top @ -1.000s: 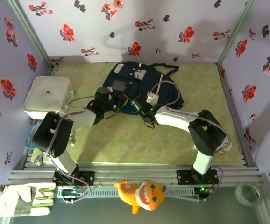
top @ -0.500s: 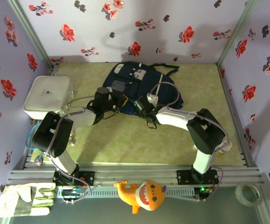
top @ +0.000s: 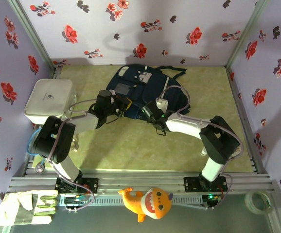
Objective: Pack the student bag
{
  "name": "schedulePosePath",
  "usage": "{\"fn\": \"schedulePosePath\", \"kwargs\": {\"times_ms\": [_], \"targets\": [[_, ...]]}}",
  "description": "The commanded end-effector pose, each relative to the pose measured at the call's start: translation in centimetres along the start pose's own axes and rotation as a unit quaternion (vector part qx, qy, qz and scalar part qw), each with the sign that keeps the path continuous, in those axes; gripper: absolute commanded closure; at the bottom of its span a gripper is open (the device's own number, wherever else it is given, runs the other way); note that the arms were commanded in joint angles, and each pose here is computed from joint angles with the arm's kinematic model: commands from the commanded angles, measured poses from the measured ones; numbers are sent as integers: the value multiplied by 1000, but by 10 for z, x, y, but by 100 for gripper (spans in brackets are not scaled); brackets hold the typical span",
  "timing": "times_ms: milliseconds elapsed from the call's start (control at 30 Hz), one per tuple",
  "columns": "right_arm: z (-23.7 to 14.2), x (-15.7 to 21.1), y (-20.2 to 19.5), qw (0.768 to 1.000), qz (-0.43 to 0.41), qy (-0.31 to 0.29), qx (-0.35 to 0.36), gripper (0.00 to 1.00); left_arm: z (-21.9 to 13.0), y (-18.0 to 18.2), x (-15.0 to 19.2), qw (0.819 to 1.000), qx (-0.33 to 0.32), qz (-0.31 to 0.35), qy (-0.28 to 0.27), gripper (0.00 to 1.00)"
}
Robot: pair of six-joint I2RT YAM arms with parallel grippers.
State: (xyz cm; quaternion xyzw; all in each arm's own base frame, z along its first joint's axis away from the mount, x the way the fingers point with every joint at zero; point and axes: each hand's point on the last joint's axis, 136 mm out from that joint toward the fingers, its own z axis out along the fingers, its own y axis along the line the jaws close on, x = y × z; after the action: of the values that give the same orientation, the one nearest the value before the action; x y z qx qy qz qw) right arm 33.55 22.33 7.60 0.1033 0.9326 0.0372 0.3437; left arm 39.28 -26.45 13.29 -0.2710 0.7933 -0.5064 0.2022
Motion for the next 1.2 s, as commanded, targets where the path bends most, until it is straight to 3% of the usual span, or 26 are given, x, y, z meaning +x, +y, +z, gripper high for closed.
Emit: {"fn": "schedulePosePath", "kwargs": {"times_ms": [0, 100, 233, 367, 600, 800, 967, 1167], "targets": [[-9, -2, -54, 996, -12, -21, 81, 95, -4, 1, -28, 999, 0, 29, -33, 100], [-14, -3, -65, 996, -10, -23, 83, 95, -3, 7, -30, 999, -7, 32, -30, 100], [-20, -16, -41, 999, -26, -30, 31, 98, -3, 10, -35, 999, -14, 40, -29, 100], [-26, -26, 4, 996, -61, -22, -59, 100, -13, 14, -43, 998, -25, 50, -37, 75], [-43, -31, 81, 974, -109, -8, -199, 100, -49, 27, -46, 996, -23, 71, -40, 53], [-51, -27, 139, 955, -124, 3, -270, 100, -58, 20, -31, 998, 39, 46, -17, 40], [-59, -26, 173, 943, -129, 5, -306, 100, -51, 5, -28, 994, 111, 23, -5, 39], [-63, -22, 186, 938, -129, 10, -322, 100, -30, 12, -25, 991, 132, -5, 14, 49]]}}
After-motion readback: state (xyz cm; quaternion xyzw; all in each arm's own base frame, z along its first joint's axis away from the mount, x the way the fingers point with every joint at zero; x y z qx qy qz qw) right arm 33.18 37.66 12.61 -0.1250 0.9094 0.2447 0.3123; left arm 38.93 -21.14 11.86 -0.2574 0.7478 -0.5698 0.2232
